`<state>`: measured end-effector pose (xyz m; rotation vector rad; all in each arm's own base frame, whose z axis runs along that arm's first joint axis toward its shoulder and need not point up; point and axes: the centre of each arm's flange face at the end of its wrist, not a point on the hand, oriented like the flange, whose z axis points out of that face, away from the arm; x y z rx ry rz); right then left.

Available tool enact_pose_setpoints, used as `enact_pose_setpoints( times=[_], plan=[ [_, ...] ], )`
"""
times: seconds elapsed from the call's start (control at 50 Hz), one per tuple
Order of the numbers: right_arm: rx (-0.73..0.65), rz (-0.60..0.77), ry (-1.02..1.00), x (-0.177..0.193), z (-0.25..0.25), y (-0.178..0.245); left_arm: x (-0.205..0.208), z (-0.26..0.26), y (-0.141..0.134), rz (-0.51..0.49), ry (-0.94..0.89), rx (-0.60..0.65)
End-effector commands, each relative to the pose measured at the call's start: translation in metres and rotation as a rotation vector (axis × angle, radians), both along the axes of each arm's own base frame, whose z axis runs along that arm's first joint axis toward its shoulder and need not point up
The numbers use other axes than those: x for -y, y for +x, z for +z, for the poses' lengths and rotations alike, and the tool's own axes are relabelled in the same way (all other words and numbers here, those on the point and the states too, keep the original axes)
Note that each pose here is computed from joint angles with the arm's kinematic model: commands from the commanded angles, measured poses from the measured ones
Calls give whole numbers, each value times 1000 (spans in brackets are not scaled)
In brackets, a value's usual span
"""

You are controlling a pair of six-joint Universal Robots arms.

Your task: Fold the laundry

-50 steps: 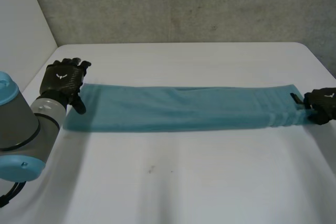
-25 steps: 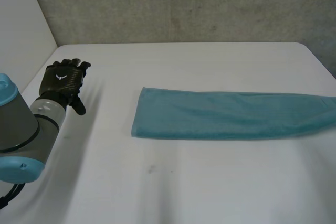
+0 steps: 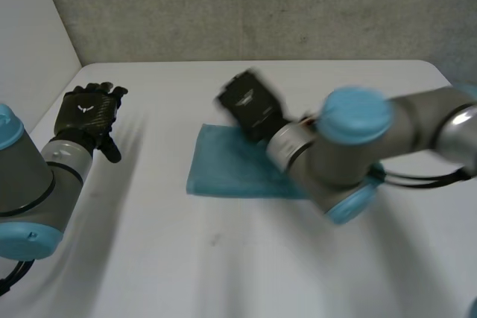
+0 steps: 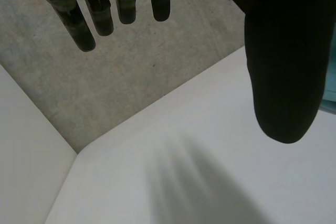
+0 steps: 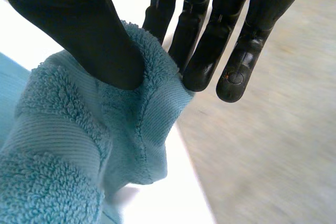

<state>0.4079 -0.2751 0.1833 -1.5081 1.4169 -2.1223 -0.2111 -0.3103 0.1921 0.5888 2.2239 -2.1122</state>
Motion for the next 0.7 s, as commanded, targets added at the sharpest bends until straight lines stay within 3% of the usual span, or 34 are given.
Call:
enact_pose_setpoints(
  times=[0.02, 0.14, 0.22, 0.3, 0.34, 0.48, 0.7],
  plan=[
    [-97, 117, 99, -45, -67, 30, -2, 1, -4, -16, -2, -1],
    [-65, -32, 82, -25, -43, 21, -4, 4, -15, -49, -20, -6],
    [-2, -102, 57, -17, -4, 10, -8, 16, -42, -123, -80, -23],
    [113, -250, 169, 12, 27, -41, -11, 18, -66, -184, -109, -36],
    [158, -285, 224, 17, 32, -57, -17, 18, -91, -250, -124, -45],
    [196, -505, 497, 33, 6, -140, -23, -10, -128, -334, -86, -37],
    [143, -575, 647, 30, -37, -185, -22, -53, -144, -358, -19, 2]
  ],
)
